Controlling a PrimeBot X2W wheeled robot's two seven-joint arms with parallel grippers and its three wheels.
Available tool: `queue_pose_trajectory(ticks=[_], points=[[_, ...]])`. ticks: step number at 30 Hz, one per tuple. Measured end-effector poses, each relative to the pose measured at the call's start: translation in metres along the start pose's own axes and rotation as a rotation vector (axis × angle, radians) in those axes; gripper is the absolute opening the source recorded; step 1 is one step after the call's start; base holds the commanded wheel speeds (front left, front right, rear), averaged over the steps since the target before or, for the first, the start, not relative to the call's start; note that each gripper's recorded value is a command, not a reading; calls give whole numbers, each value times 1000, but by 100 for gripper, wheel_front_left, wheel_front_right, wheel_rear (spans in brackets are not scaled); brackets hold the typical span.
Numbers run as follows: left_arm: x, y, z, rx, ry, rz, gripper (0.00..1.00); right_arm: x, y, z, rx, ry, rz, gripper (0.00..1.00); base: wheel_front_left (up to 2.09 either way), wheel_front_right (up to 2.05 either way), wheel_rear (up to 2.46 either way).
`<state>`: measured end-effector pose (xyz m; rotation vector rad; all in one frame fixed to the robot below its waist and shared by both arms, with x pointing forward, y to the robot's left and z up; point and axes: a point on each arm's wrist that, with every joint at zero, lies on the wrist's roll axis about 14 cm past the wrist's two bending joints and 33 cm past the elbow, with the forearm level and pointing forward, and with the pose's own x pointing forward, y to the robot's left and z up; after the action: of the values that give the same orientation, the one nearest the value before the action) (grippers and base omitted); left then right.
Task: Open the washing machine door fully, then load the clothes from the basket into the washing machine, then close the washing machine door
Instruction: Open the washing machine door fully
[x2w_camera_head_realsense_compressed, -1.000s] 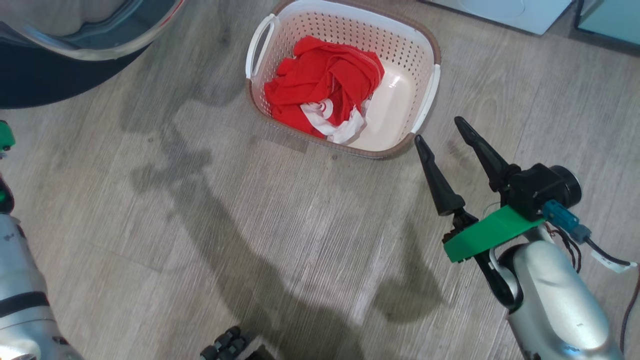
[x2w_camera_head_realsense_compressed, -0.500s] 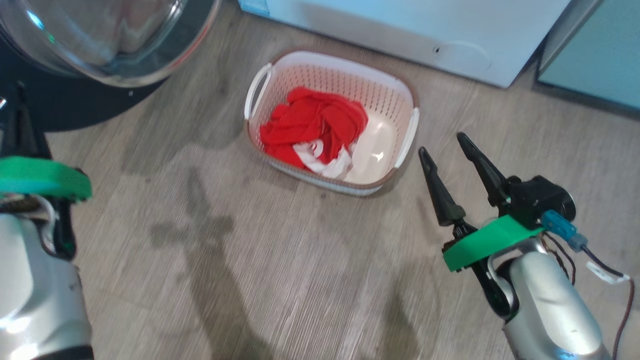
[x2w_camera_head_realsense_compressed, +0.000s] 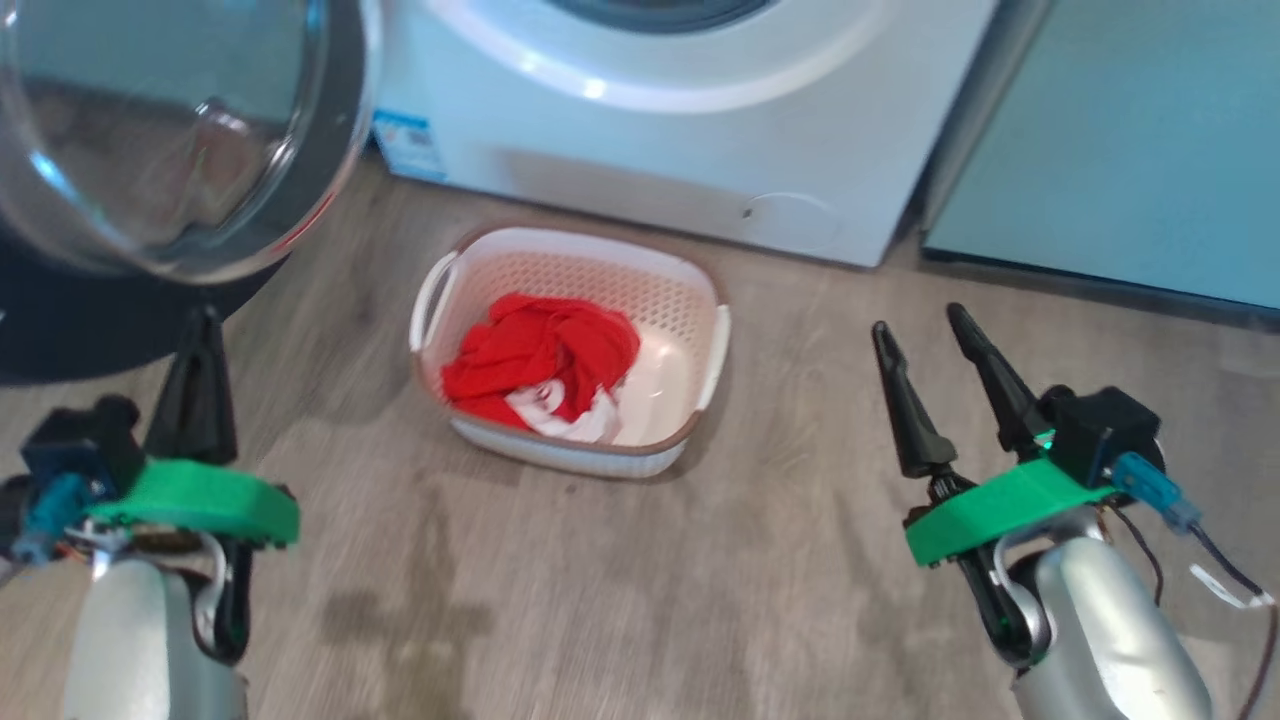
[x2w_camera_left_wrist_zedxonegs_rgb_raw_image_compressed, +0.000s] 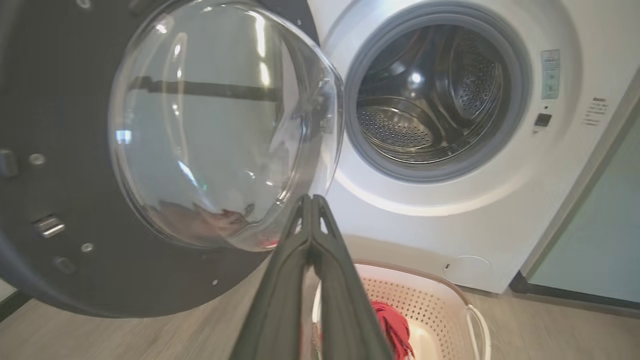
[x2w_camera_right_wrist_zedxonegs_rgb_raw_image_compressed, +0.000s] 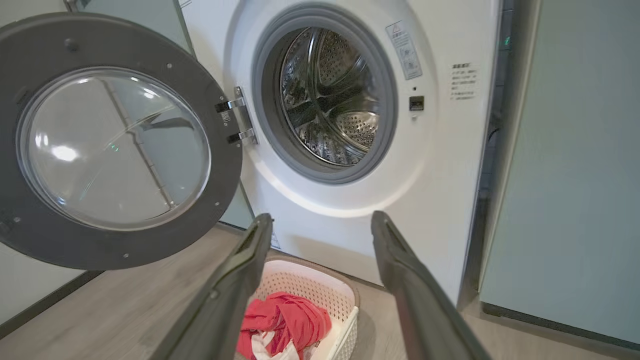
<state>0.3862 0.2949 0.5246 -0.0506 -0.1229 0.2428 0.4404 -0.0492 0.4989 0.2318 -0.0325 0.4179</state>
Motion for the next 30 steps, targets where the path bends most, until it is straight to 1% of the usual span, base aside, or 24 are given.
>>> queue_pose_trajectory(ticks=[6, 14, 20, 22, 29, 30], points=[[-7, -40, 2, -46, -15, -96, 0, -30, -31, 27, -26, -62, -112, 100, 0, 0, 0], [-20, -86, -1, -94, -8, -218, 0, -71, -59, 44, -44, -105, -230, 100, 0, 0, 0], [-27, -105, -1, -114, -5, -264, 0, -91, -70, 53, -51, -132, -284, 100, 0, 0, 0], [-30, -111, -4, -134, 7, -271, 0, -97, -73, 53, -42, -133, -300, 100, 0, 0, 0], [-39, -126, -8, -152, 26, -300, 0, -112, -81, 48, -29, -124, -342, 100, 0, 0, 0], [-40, -128, -9, -150, 28, -302, 7, -113, -82, 48, -27, -125, -345, 100, 0, 0, 0]])
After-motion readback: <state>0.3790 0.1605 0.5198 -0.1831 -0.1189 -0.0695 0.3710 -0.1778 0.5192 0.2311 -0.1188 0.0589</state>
